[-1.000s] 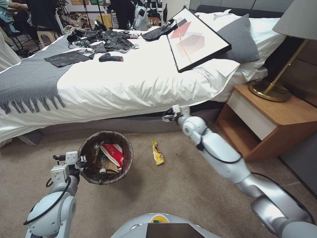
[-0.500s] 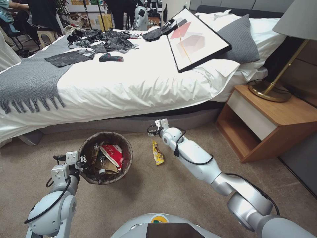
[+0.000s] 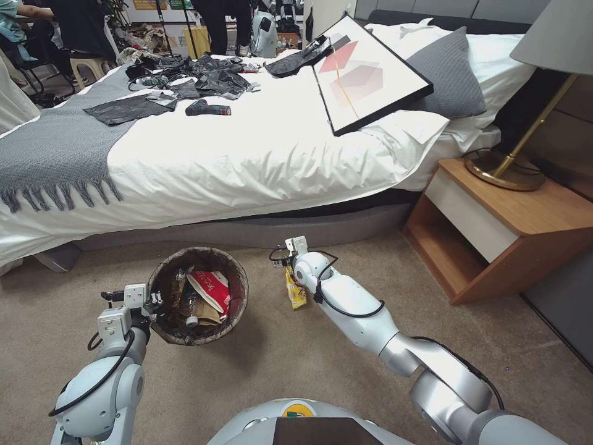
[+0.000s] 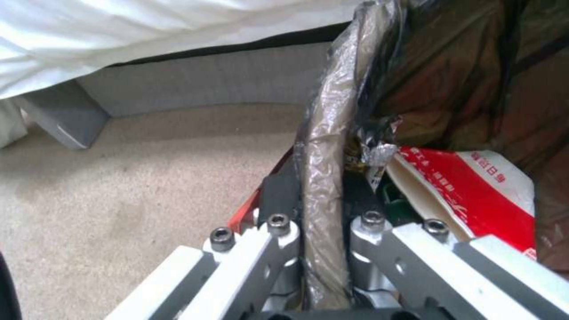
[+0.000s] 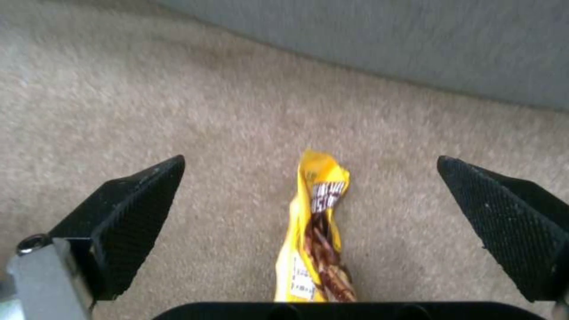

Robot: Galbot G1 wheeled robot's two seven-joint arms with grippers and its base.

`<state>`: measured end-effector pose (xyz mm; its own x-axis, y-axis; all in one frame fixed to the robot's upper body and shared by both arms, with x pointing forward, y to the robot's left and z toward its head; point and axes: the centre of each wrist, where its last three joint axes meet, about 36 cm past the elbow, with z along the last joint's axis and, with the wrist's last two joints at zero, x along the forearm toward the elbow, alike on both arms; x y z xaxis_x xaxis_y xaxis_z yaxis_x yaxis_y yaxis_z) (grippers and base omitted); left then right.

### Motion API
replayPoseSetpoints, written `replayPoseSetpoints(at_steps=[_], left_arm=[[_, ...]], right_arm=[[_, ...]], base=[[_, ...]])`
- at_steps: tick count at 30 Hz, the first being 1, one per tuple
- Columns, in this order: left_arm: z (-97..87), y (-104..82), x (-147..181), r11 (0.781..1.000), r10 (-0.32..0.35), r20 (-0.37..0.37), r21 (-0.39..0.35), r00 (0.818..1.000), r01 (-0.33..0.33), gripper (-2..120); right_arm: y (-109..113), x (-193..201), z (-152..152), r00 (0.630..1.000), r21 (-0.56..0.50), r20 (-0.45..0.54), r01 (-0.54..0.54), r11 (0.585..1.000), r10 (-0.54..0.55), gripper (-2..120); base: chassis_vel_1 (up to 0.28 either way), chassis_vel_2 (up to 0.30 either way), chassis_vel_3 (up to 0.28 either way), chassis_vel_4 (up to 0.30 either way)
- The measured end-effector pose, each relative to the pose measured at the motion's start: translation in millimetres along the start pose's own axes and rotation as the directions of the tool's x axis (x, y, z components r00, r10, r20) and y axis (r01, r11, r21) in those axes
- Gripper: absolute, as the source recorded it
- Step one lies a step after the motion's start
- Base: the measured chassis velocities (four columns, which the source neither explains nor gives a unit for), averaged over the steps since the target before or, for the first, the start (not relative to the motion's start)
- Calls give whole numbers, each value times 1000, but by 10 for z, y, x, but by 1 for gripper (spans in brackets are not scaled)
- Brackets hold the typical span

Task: Pick up the trash bin, then pick up the garbage from the floor and place it into the trash bin.

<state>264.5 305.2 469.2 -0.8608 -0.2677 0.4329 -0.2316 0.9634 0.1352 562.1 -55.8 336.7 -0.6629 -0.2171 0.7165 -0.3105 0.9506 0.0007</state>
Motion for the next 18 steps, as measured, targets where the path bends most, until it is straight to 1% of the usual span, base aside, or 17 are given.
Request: replayPoseSetpoints(at_steps=[6, 7, 10, 11, 13, 14, 16, 18], left_arm=[[3, -6, -13, 1000, 2, 0, 2, 1000, -2, 4], [3, -6, -13, 1000, 2, 0, 2, 1000, -2, 4], [8, 7, -9, 1000, 0, -2, -1, 1000, 0, 4], [8, 7, -9, 1000, 0, -2, -1, 1000, 0, 4], [13, 9, -13, 1000, 0, -3, -1, 1000, 0, 4], [13, 9, -13, 1000, 0, -3, -1, 1000, 0, 4], [16, -7, -22, 1000, 3, -3, 1, 1000, -3, 4], [15, -17, -27, 1000, 6, -2, 1, 1000, -6, 4]], right_arm=[[-33, -265, 231, 999, -4, -45, -13, 1000, 13, 100], [-33, -265, 231, 999, -4, -45, -13, 1000, 13, 100], [-114, -402, 376, 998, -9, -63, -16, 1000, 16, 100], [-114, -402, 376, 998, -9, -63, -16, 1000, 16, 100], [-165, -496, 494, 997, -14, -73, -20, 1000, 19, 100], [-165, -496, 494, 997, -14, -73, -20, 1000, 19, 100], [-182, -574, 608, 997, -13, -74, -23, 1000, 21, 100], [-184, -607, 660, 997, -14, -70, -22, 1000, 20, 100]], base=[[0, 0, 0, 0], [0, 0, 0, 0], [0, 0, 0, 0], [0, 0, 0, 0], [0, 0, 0, 0], [0, 0, 0, 0], [0, 0, 0, 0], [0, 0, 0, 0]])
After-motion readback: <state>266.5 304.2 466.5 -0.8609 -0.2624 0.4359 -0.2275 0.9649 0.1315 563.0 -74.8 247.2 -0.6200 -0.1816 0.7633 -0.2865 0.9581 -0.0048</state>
